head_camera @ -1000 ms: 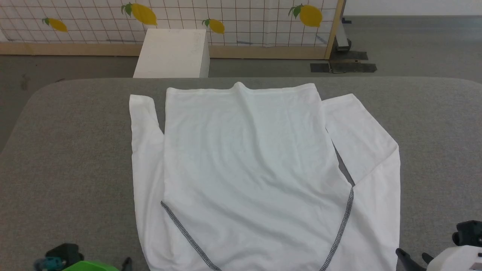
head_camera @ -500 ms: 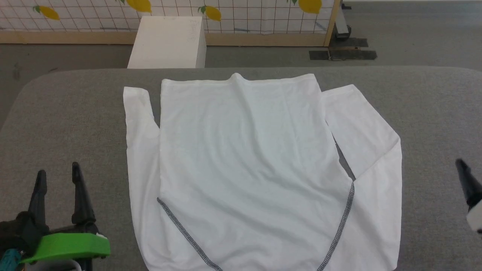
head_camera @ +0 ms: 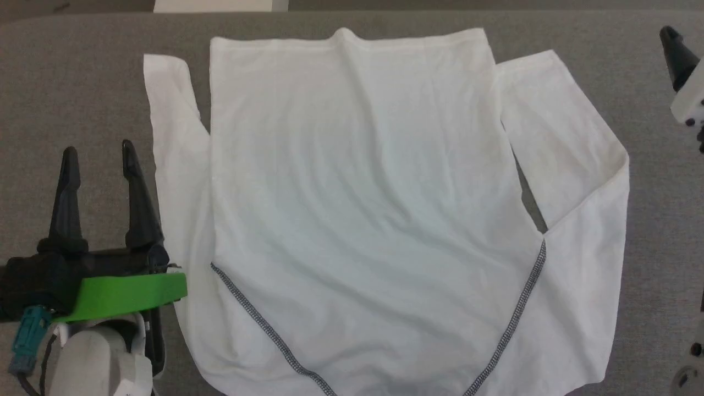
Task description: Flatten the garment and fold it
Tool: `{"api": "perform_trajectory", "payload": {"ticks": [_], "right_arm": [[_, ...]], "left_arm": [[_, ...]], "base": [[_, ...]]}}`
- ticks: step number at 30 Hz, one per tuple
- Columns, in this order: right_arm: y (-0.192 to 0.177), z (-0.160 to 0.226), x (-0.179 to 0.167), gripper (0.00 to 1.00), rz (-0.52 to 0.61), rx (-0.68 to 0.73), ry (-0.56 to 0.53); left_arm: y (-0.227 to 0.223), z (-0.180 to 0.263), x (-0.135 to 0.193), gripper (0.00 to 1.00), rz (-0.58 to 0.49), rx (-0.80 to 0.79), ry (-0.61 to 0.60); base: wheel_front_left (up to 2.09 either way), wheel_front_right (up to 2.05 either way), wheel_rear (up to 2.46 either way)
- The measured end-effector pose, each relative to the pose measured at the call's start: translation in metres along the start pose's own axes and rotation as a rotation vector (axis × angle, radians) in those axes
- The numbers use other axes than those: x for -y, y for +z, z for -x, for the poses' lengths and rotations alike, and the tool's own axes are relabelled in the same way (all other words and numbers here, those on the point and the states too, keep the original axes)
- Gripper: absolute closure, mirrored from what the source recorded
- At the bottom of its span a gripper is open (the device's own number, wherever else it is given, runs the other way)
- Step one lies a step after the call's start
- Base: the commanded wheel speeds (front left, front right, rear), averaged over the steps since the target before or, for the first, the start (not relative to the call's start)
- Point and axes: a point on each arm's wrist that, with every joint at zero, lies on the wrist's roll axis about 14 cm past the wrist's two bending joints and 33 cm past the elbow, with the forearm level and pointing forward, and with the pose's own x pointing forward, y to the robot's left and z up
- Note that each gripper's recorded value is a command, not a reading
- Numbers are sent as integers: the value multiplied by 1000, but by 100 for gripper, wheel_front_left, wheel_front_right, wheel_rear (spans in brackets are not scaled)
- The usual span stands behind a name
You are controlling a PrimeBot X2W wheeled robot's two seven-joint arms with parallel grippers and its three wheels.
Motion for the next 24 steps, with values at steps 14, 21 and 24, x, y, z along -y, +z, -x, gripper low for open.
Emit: {"api": "perform_trajectory", "payload": {"ticks": [14,21,24], "right_arm": [[-113,-108,-40,0,394,-496,36],[-127,-125,-50,100,387,-584,74],[-123,-124,-53,100,335,-572,95]], "left_arm": [[-90,-9,-8,0,-40,-185,7],[-112,0,-22,0,-70,-251,40],[-113,2,-25,0,-75,-258,48]], "base": [[0,0,0],[0,0,0],[0,0,0]]}}
